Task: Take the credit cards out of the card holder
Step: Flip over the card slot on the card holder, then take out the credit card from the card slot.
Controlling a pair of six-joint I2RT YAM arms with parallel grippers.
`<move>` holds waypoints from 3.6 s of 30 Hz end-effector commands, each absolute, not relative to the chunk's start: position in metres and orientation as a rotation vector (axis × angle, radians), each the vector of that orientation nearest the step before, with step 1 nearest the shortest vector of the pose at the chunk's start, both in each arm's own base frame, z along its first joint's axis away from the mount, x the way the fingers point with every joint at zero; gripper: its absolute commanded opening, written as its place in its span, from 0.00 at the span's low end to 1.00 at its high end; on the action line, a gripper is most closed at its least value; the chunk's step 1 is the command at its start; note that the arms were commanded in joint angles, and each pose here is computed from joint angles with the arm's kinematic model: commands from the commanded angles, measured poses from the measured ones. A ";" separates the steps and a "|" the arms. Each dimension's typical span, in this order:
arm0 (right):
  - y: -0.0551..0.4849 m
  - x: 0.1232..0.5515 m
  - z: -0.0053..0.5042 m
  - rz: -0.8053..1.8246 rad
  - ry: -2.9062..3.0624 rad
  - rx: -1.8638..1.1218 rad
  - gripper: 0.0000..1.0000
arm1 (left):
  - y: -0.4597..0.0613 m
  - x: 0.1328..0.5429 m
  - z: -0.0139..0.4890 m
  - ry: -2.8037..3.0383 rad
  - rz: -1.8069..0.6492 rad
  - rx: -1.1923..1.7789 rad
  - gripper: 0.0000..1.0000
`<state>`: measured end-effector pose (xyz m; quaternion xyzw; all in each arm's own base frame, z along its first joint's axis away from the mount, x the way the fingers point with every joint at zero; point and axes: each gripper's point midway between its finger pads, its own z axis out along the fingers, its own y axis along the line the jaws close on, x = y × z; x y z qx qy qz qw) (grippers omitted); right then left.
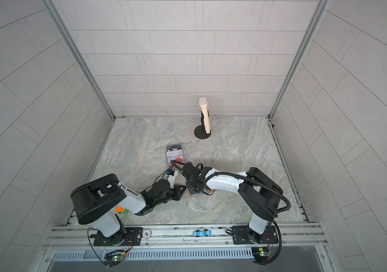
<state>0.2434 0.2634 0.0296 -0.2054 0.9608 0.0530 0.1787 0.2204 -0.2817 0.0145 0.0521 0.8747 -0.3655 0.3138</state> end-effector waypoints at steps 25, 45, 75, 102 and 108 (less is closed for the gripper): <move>0.211 0.247 0.049 -0.104 2.683 -0.562 0.49 | -0.259 0.205 -0.023 2.447 -0.833 0.139 0.09; 0.183 0.249 0.042 -0.064 2.725 -0.472 0.46 | -0.265 0.208 -0.014 2.447 -0.827 0.177 0.09; 0.130 0.250 0.070 -0.131 2.699 -0.354 0.36 | -0.280 0.219 0.021 2.395 -0.816 0.277 0.10; 0.241 0.243 0.058 0.758 2.785 -0.312 0.42 | -0.317 0.230 0.050 2.311 -0.836 0.437 0.10; 0.232 0.243 0.041 0.831 2.819 -0.236 0.46 | -0.313 0.231 0.036 2.354 -0.800 0.415 0.08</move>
